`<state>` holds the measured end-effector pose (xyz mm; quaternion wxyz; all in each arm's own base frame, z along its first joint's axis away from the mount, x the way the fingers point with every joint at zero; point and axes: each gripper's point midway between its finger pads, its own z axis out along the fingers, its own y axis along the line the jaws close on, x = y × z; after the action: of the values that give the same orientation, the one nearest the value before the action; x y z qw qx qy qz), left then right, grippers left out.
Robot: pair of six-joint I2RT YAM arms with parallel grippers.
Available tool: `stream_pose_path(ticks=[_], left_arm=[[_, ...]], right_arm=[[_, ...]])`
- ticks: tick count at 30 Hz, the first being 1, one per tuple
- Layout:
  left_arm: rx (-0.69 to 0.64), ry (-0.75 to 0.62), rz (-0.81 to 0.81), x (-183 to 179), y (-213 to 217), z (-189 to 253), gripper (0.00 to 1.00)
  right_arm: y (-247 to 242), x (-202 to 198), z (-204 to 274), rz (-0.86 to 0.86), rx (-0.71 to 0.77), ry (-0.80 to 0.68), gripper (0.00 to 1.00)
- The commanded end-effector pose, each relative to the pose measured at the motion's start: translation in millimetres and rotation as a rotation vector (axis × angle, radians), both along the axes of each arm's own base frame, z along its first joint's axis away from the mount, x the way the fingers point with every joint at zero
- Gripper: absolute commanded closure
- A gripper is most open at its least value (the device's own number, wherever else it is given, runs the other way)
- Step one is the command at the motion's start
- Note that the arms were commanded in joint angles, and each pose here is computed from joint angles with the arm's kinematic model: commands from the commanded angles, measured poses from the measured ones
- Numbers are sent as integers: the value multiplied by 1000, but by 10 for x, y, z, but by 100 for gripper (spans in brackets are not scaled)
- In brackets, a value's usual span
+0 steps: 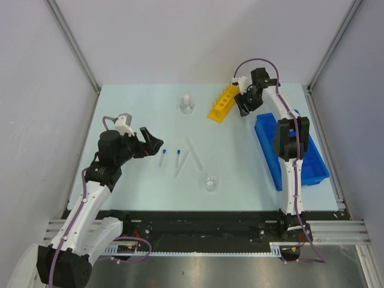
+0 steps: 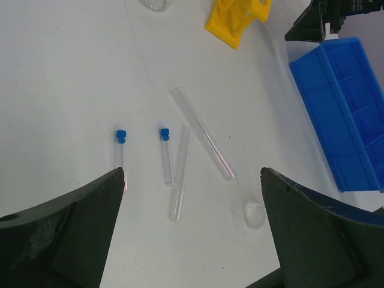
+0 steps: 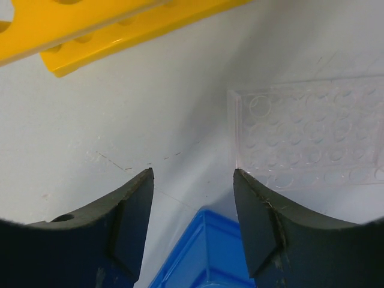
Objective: Organize the chemistry lab equipment
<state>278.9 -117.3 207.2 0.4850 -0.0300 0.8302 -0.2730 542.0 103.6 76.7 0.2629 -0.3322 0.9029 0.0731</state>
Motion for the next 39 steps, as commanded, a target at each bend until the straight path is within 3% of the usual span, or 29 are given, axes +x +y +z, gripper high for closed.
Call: stream_pose_path(ticks=[1,8,23,31,39], left_arm=[[-5,-34,-18,17,-34,30,0],[-6,-28,-16,19,-33,18,0],[-10,-20,-20,19,-44,3,0],[-9,-19,-19,-1,-38,3,0],[-12,-24,-20,-23,-36,14,0]], right_arm=[[-25,237,122,-9,-20,-87,42],[-34,372,61,-16,-27,-110,50],[-67,470,-65,-2,-48,-124,54],[-84,417,-201,2,-64,-90,68],[-67,367,-201,14,-101,-98,75]])
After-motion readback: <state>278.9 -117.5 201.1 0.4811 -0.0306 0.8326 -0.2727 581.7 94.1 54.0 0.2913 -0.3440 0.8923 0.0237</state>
